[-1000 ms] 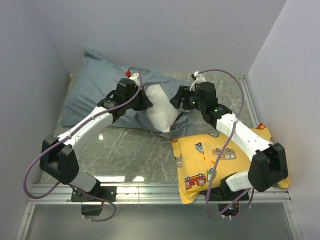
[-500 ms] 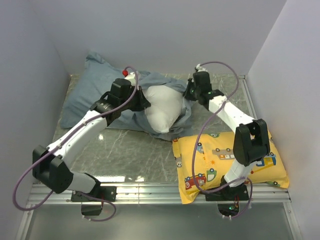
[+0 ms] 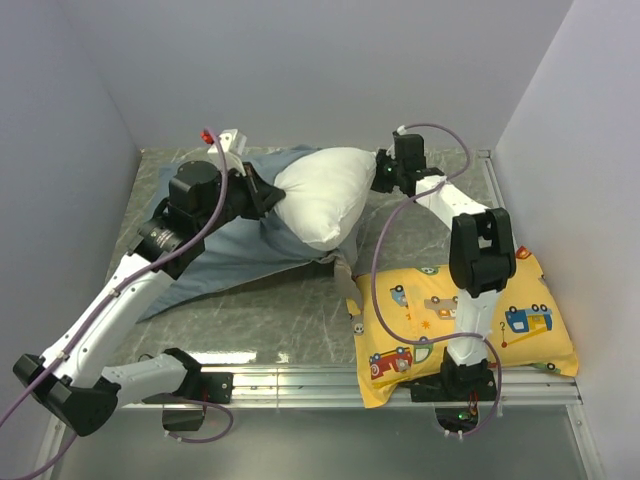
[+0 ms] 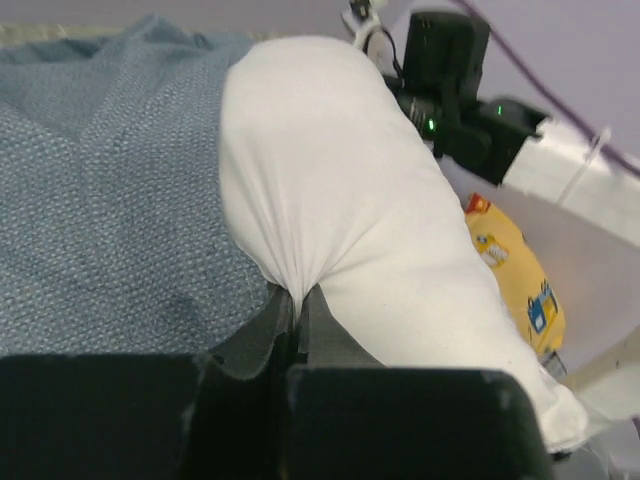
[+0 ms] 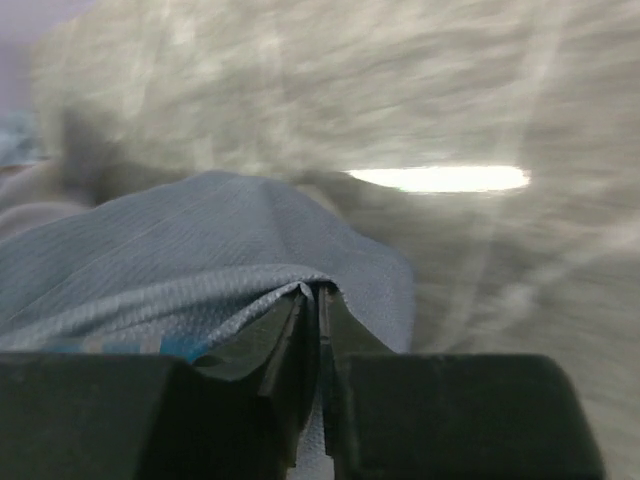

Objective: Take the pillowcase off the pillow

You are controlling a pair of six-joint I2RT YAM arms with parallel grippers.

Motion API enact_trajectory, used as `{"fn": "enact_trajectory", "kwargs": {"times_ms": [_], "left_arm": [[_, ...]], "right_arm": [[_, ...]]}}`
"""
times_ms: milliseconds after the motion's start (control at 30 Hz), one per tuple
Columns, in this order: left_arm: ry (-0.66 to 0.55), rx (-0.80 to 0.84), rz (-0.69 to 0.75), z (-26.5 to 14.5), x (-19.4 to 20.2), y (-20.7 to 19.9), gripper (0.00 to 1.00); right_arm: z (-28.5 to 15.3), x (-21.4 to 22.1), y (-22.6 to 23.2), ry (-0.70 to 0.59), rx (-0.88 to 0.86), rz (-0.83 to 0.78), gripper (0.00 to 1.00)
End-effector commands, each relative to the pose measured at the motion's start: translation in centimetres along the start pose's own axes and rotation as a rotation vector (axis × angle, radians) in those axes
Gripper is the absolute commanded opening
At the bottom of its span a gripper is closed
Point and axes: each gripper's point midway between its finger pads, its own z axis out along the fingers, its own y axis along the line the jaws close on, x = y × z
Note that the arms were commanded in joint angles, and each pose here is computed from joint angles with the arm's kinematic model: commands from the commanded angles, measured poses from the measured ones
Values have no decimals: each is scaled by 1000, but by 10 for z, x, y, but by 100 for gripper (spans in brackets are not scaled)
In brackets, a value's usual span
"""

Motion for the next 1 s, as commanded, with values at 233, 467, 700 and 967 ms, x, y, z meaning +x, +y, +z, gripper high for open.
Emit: {"fn": "enact_trajectory", "kwargs": {"times_ms": [233,467,700,967], "left_arm": [[-638,-115,-252,22,-136,15,0],[-577,-30,-251,89,-158,-8,0],[-412,-47,-206,141,-110,9,0],[-116,97,-227,187,-8,4,0]], "right_arm": [[-36,21,103,119,-597,47,39],[-36,33,71,84,-398,-29,60],[-70,4,-4,-88,22,25,72],[-163,-26,16,-358,15,-17,79]]}}
